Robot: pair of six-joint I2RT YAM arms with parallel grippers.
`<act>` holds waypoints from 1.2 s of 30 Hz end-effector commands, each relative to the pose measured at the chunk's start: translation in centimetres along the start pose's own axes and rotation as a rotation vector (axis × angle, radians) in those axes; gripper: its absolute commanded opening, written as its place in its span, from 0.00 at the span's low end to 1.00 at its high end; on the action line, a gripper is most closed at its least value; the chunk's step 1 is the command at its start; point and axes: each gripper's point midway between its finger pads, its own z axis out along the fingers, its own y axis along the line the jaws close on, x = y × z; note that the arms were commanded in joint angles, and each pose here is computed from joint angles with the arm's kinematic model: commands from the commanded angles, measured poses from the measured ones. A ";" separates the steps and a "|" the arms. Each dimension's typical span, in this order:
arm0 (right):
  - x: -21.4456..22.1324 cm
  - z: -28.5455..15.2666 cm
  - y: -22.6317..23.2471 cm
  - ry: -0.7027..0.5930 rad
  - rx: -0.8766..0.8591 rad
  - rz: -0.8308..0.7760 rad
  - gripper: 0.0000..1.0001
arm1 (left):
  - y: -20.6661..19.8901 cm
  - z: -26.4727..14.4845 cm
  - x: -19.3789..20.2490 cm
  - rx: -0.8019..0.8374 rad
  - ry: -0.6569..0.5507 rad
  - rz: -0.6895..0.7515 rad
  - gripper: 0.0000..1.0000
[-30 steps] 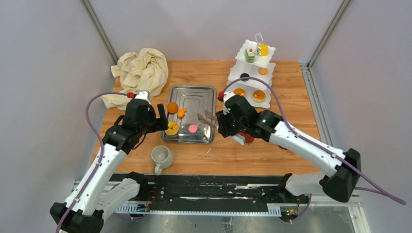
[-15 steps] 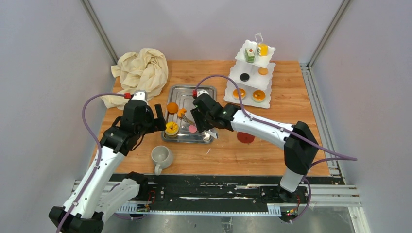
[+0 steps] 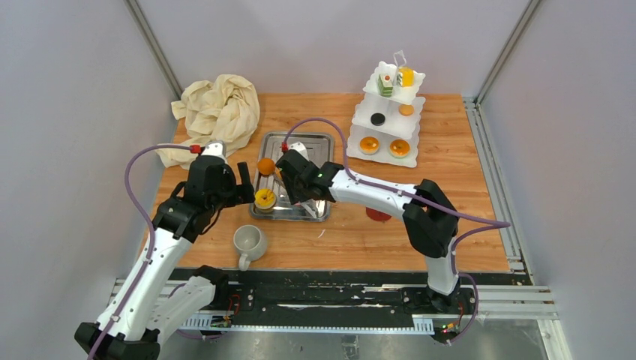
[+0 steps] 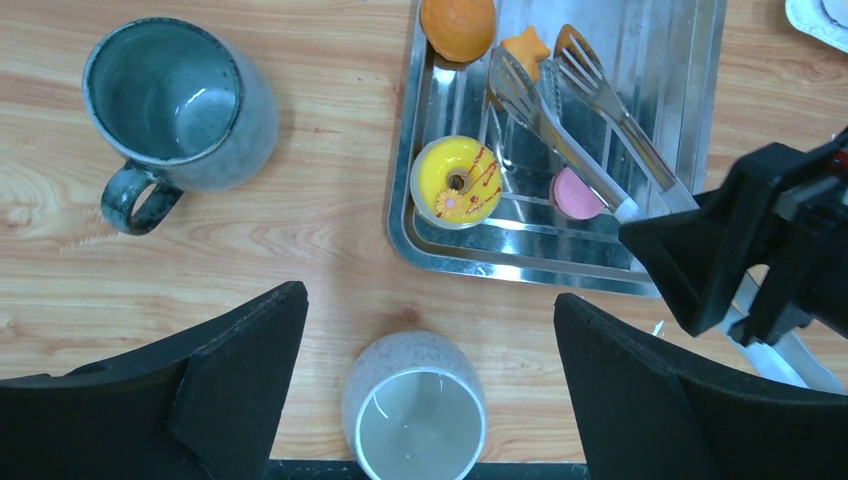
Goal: Serve the afternoon tea
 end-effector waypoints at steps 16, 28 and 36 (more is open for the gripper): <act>-1.4 -2.9 -2.2 -0.105 0.181 -0.038 0.20 | 0.6 -0.3 0.0 -0.011 -0.018 0.011 0.98; 0.0 -7.8 -6.9 -0.154 0.186 -0.009 0.20 | 0.1 -0.1 0.1 0.013 -0.013 -0.003 0.98; 0.6 -7.8 -6.4 -0.156 0.085 -0.011 0.23 | -0.4 0.1 0.3 0.036 -0.005 -0.016 0.98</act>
